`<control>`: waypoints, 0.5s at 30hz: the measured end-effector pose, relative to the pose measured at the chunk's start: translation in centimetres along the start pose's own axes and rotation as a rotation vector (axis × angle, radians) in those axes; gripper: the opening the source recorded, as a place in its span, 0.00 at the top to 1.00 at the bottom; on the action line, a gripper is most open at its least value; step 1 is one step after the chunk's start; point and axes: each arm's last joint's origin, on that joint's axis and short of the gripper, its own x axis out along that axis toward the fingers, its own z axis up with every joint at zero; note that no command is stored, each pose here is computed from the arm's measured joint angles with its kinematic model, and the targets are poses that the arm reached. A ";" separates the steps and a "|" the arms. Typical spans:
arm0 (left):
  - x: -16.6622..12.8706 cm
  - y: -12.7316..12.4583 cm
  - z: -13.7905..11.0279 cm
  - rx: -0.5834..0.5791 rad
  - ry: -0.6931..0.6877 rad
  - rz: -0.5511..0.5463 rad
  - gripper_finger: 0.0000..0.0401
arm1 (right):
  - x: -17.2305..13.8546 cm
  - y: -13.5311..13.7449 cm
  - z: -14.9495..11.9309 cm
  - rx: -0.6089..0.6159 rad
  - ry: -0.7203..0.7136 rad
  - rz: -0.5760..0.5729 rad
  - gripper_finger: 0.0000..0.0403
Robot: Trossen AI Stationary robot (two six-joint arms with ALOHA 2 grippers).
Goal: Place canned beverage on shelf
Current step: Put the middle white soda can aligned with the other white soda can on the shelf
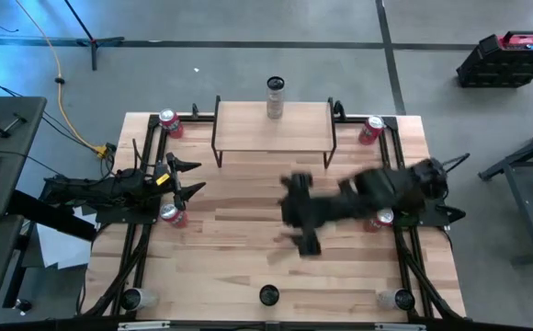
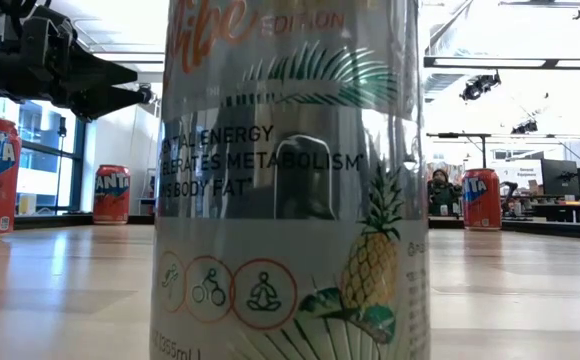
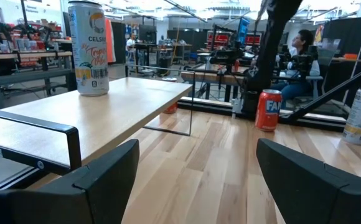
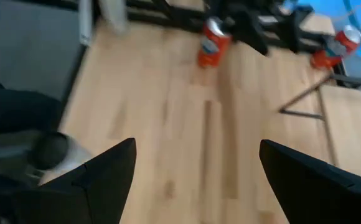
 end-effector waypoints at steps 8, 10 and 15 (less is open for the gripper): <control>0.0 0.0 0.0 0.000 0.000 0.000 0.22 | 1.4 9.8 -3.1 0.078 -0.107 -0.049 0.19; 0.0 0.0 0.0 0.000 0.000 0.000 0.22 | 2.2 11.6 -4.3 0.119 -0.118 -0.029 0.19; 0.0 0.0 0.0 0.000 0.000 0.000 0.22 | 4.6 14.8 -7.1 0.205 -0.129 0.026 0.19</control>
